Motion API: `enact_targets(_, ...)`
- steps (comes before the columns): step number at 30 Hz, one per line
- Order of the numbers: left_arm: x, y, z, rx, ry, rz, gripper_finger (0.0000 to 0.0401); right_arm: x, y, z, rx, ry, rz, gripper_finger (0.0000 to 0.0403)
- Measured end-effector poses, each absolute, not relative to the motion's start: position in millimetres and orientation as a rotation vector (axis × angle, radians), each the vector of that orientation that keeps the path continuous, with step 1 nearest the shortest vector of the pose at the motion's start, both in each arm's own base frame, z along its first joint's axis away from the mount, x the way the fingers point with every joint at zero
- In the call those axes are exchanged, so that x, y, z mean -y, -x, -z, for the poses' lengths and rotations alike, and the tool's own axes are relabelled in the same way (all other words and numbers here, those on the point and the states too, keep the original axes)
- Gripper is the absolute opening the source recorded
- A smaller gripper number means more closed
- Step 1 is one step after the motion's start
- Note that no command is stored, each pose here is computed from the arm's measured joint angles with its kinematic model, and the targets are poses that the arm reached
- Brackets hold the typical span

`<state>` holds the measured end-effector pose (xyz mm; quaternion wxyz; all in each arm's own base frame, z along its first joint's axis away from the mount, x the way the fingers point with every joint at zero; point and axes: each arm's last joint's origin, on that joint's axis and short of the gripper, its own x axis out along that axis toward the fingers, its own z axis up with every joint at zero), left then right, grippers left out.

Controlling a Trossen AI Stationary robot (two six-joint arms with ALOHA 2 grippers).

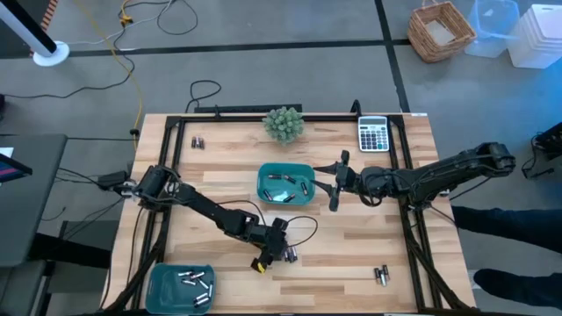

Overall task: Sort batteries
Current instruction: Put the silver battery into the blue bin

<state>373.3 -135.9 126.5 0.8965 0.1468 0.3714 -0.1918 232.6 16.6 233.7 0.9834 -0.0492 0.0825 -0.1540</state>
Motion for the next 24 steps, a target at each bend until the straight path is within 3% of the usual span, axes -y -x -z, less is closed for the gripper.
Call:
enact_targets(8, 136.2, -374.3, -123.8, -0.772, -0.296, 0.393, 0.022, -16.5, -232.6, -233.6, -0.167, 0.099, 0.31, 0.0195)
enact_targets(24, 136.7, -372.7, -122.4, -0.795, -0.265, 0.407, 0.0131, -16.3, -232.6, -233.6, -0.168, 0.099, 0.311, 0.0195)
